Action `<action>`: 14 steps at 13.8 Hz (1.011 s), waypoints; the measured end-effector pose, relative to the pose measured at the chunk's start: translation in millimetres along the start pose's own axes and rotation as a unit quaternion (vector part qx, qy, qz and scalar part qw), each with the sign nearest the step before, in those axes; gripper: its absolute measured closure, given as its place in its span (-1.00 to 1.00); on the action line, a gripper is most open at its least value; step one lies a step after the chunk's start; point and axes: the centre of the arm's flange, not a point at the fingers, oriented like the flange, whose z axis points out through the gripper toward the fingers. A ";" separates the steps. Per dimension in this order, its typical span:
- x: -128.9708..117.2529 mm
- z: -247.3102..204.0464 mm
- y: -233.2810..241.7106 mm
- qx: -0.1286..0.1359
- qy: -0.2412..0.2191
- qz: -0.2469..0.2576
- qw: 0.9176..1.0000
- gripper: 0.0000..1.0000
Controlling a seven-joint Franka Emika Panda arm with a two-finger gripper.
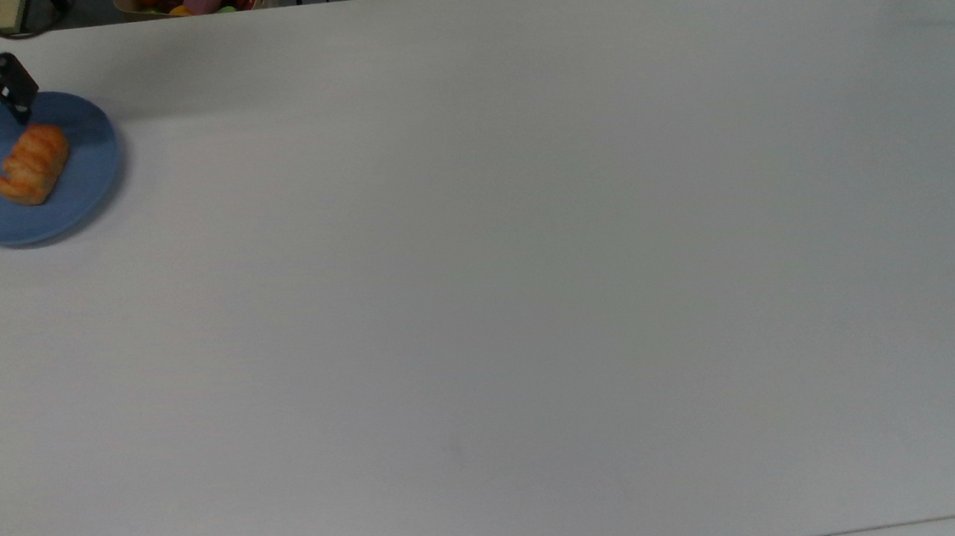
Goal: Put the bread on the table
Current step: 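Lower the gripper and close it on the orange bread roll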
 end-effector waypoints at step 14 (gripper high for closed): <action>4.6 64.4 -24.4 0.013 0.039 0.032 0.999 0.56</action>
